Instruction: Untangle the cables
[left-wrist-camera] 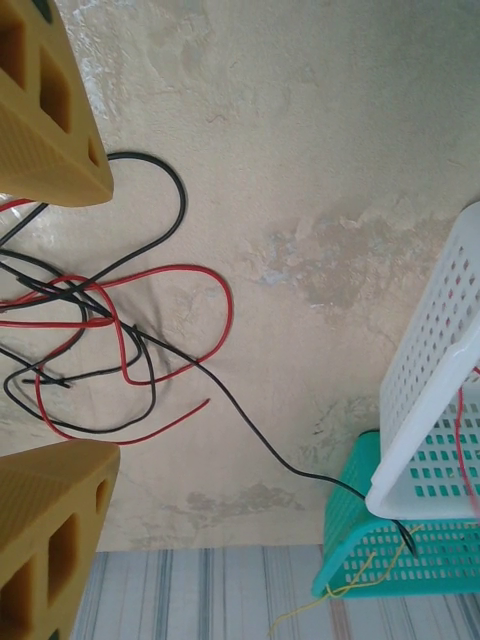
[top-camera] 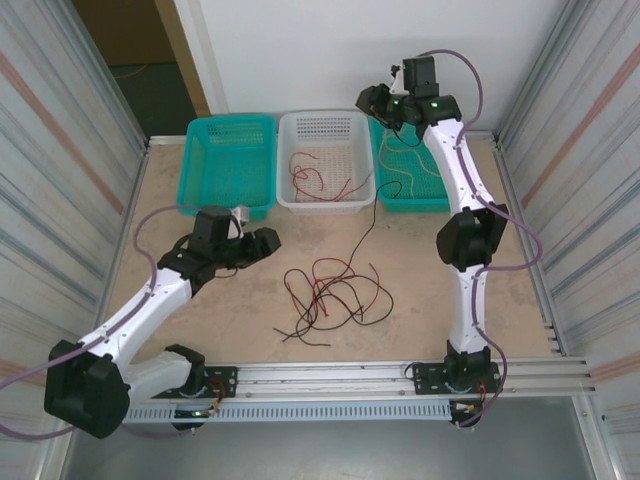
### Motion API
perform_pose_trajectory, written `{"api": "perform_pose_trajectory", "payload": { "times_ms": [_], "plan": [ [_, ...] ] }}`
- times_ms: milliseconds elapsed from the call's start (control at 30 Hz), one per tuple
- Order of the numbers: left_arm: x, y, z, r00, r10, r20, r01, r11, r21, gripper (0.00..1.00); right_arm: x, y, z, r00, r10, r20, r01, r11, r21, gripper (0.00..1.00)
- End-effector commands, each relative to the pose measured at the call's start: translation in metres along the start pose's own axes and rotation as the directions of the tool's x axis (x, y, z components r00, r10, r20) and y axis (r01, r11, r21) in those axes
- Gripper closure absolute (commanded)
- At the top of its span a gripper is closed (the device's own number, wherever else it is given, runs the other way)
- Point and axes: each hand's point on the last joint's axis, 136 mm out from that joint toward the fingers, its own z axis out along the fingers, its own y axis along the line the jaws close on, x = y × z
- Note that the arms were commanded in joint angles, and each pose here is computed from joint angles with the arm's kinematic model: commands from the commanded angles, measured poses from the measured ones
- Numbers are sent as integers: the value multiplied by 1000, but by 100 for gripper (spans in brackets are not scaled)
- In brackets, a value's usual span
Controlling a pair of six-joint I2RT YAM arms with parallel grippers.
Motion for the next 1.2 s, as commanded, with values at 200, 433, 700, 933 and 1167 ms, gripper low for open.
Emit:
{"api": "perform_pose_trajectory", "payload": {
  "times_ms": [200,433,700,933,1167],
  "plan": [
    [2,-57,51,972,216,-97,-213,976,35,38,39,1,-80,996,-92,-8,92,992,90,54],
    [36,-106,134,836,512,-198,-505,858,87,38,136,-68,-139,997,-28,-74,44,973,228,52],
    [60,-93,212,741,607,-288,-631,776,11,32,203,-97,-188,995,6,-98,20,963,267,51],
    [55,-68,242,715,630,-301,-683,723,-109,50,208,-88,-196,993,5,-118,22,974,227,53],
    [55,-93,232,702,665,-254,-700,710,-75,92,204,-82,-210,994,-34,-101,56,974,220,68]
  ]
}}
